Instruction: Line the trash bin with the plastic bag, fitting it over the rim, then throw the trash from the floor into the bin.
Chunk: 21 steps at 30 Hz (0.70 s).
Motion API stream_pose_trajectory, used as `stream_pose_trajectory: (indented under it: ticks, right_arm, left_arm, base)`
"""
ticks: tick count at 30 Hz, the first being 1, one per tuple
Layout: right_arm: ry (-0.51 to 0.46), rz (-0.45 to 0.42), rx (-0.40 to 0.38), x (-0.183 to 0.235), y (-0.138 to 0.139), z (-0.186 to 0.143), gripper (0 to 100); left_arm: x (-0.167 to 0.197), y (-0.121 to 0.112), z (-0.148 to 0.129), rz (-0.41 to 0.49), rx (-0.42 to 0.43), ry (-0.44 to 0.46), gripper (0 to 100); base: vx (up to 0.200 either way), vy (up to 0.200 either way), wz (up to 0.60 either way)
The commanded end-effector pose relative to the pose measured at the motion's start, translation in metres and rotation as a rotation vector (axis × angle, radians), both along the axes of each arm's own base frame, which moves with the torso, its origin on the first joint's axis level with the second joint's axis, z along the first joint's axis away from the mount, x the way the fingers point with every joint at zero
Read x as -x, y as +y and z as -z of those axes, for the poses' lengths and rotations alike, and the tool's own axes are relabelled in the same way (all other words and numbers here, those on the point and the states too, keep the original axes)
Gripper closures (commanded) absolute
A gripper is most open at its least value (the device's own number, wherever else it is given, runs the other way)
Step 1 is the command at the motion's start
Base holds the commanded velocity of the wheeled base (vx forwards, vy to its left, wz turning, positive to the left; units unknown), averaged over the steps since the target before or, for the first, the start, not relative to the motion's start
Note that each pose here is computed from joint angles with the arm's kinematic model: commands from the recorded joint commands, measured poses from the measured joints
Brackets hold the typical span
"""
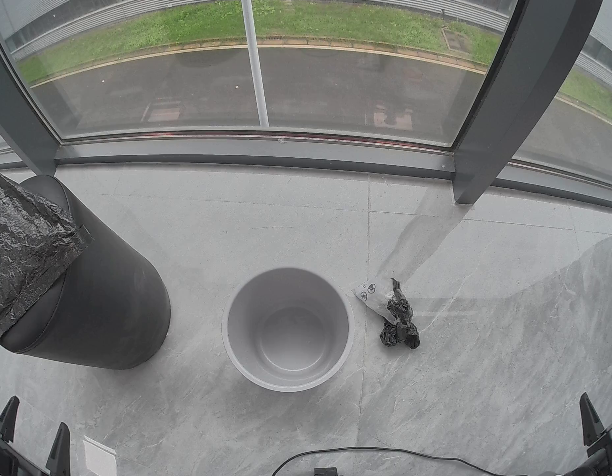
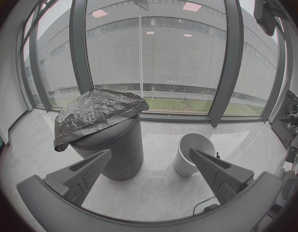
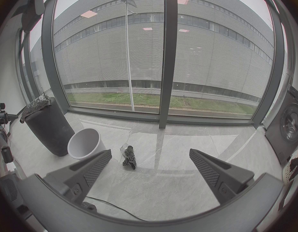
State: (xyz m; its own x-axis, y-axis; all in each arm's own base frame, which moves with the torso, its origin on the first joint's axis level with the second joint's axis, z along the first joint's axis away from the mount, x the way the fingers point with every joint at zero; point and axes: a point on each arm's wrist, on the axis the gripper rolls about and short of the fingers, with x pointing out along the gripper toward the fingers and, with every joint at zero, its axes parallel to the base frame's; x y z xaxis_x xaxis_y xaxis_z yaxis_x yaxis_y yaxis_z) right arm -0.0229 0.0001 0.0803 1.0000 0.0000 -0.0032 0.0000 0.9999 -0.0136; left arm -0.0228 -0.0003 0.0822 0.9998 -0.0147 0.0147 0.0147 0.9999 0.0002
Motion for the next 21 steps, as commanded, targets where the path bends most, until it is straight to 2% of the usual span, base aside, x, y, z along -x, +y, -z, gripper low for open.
stream_pose_trajectory:
  ticks: [1, 21]
  right_arm:
    - [0.003, -0.001, -0.014, -0.0002, 0.0, 0.0043, 0]
    - [0.034, 0.004, -0.025, -0.0025, 0.0001, 0.0036, 0]
  left_arm:
    - [-0.0001, -0.0002, 0.0057, 0.008, -0.002, 0.007, 0]
    - [-0.0001, -0.0005, 0.0062, 0.021, -0.006, 0.011, 0]
  base:
    - [0.0, 0.0, 0.0]
    - [0.0, 0.0, 0.0]
